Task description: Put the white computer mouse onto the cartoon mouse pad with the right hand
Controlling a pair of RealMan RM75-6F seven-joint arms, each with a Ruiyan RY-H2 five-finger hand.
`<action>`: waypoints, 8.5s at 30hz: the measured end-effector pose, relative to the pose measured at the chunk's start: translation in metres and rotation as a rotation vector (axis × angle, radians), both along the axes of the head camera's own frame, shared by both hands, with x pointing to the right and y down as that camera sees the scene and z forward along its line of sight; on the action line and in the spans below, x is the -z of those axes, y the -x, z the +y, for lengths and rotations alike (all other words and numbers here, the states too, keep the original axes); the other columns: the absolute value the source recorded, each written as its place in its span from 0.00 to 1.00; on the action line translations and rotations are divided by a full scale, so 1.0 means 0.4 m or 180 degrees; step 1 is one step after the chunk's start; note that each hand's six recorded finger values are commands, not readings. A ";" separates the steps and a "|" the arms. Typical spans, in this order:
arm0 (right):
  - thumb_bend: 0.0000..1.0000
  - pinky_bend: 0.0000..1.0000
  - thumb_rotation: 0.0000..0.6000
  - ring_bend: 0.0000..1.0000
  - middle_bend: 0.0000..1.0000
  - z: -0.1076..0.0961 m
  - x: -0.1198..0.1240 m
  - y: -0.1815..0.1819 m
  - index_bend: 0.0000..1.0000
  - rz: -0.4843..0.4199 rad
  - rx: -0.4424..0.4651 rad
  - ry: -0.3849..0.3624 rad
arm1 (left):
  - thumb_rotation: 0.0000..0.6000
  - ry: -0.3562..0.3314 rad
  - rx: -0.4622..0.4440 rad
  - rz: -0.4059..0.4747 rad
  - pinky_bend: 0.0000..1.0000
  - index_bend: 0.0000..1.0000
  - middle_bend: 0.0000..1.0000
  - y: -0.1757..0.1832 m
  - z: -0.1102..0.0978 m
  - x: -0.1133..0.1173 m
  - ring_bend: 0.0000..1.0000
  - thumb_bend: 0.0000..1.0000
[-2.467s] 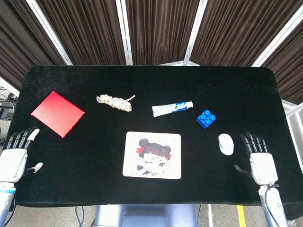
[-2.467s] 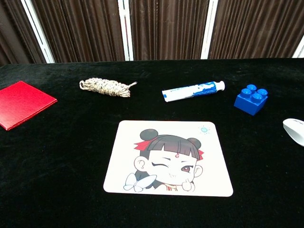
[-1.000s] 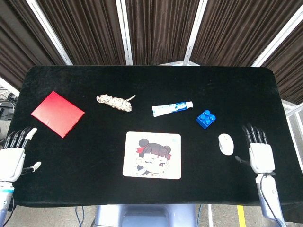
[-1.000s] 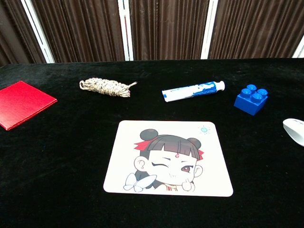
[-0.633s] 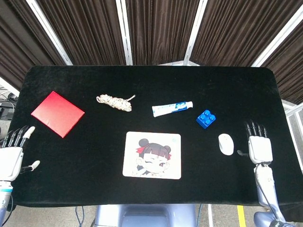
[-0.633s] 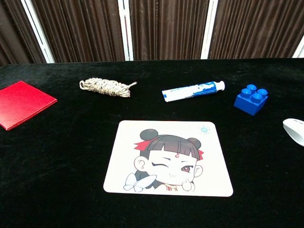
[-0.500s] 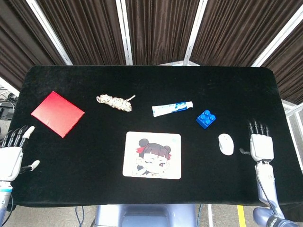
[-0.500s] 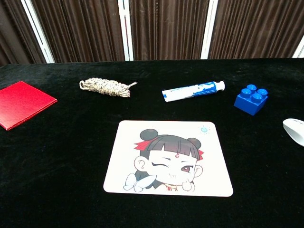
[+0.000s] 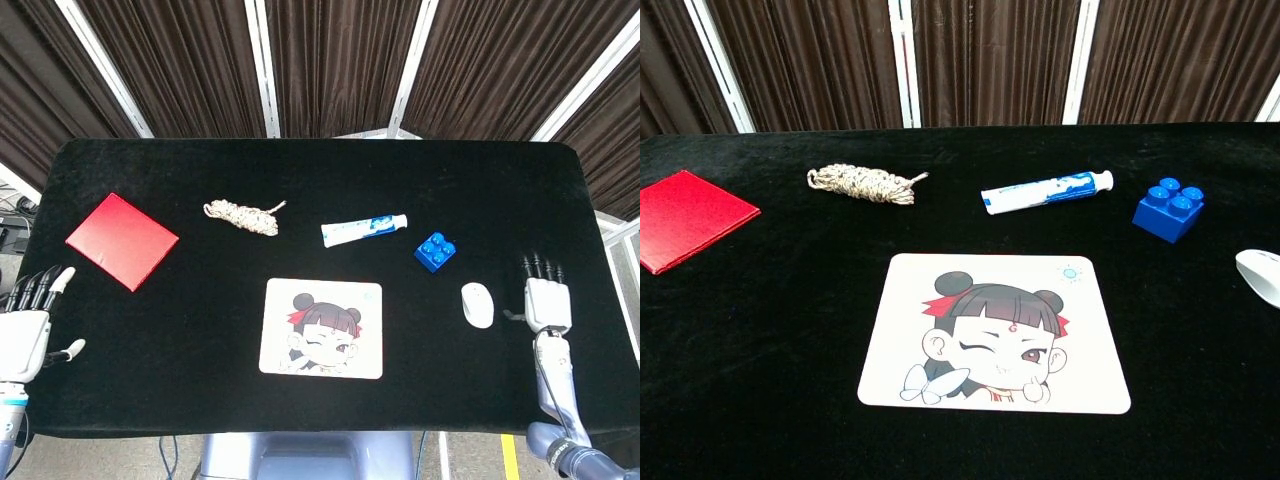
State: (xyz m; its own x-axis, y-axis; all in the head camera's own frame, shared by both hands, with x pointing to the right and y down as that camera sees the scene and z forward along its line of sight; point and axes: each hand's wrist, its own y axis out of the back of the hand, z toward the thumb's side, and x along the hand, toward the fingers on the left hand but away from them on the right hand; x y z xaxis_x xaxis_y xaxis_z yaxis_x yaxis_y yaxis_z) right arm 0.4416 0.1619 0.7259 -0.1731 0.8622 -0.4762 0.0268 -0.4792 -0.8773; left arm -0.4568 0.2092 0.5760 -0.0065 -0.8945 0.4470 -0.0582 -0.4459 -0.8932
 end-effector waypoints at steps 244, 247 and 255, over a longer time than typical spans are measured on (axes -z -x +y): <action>0.03 0.07 1.00 0.17 0.41 0.126 0.021 0.804 0.65 -0.0591 0.4172 -0.1050 | 1.00 -0.0091 0.0367 0.0197 0.00 0.00 0.00 0.044 -0.039 0.028 0.00 0.17; 0.03 0.00 1.00 0.06 0.30 0.129 0.017 0.797 0.60 -0.0540 0.4159 -0.1014 | 1.00 -0.0094 0.0367 0.0200 0.00 0.00 0.00 0.043 -0.038 0.028 0.00 0.17; 0.03 0.00 1.00 0.00 0.01 0.140 0.016 0.784 0.37 -0.0370 0.4163 -0.0961 | 1.00 -0.0116 0.0351 0.0231 0.00 0.00 0.00 0.035 -0.038 0.034 0.00 0.17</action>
State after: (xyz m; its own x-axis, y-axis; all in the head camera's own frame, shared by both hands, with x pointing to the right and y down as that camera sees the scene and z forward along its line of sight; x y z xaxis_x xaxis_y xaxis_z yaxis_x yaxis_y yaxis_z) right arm 0.1280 0.2179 0.7197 0.8786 0.4356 -0.1955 -0.2171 -0.0003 -0.9761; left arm -0.4709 0.1940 0.5626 -0.0743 -0.9058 0.4172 -0.1701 -0.4007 -0.9003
